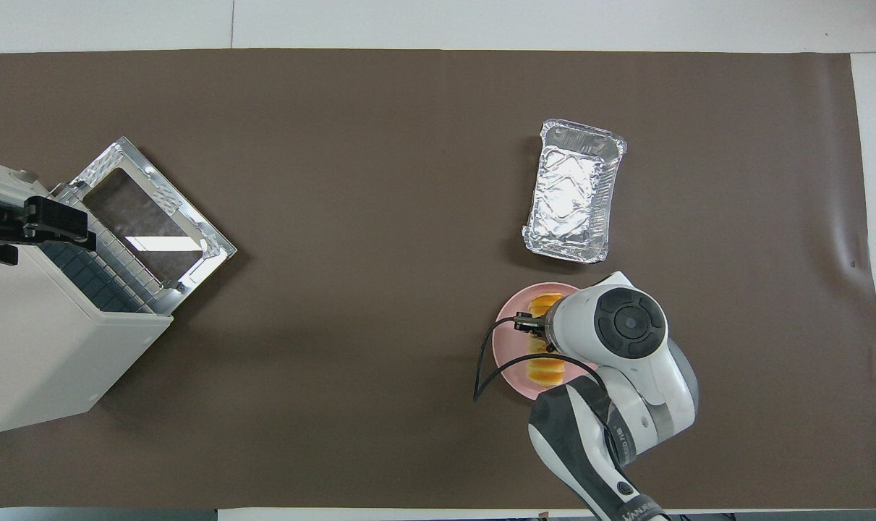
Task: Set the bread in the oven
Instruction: 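Reach the right gripper down to the bread roll on the pink plate, then lift the bread roll with the right gripper over the foil tray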
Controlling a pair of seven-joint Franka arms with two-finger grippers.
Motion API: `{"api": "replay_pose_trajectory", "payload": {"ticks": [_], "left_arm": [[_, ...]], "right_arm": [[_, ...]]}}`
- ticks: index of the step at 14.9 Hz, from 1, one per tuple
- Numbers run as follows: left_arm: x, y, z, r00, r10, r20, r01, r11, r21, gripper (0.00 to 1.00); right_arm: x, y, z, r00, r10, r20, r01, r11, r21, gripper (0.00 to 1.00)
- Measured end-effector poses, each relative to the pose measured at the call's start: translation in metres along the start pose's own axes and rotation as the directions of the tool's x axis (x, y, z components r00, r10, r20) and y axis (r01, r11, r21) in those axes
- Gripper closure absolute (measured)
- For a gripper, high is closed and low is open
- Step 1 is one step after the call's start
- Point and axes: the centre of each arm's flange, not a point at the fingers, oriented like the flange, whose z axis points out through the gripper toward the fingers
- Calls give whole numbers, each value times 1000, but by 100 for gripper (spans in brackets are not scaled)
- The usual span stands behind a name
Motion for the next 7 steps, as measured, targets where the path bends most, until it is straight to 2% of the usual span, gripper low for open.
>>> {"api": "replay_pose_trajectory", "payload": {"ticks": [3, 5, 7], "left_arm": [[0, 0, 0, 1000, 0, 0, 0, 1000, 0, 0], [0, 0, 0, 1000, 0, 0, 0, 1000, 0, 0], [0, 0, 0, 1000, 0, 0, 0, 1000, 0, 0]], "right_arm": [[7, -4, -12, 1000, 1, 16, -1, 1000, -9, 80], [21, -11, -38, 999, 8, 32, -8, 1000, -17, 88], [43, -14, -73, 999, 25, 41, -24, 1000, -19, 88]]}}
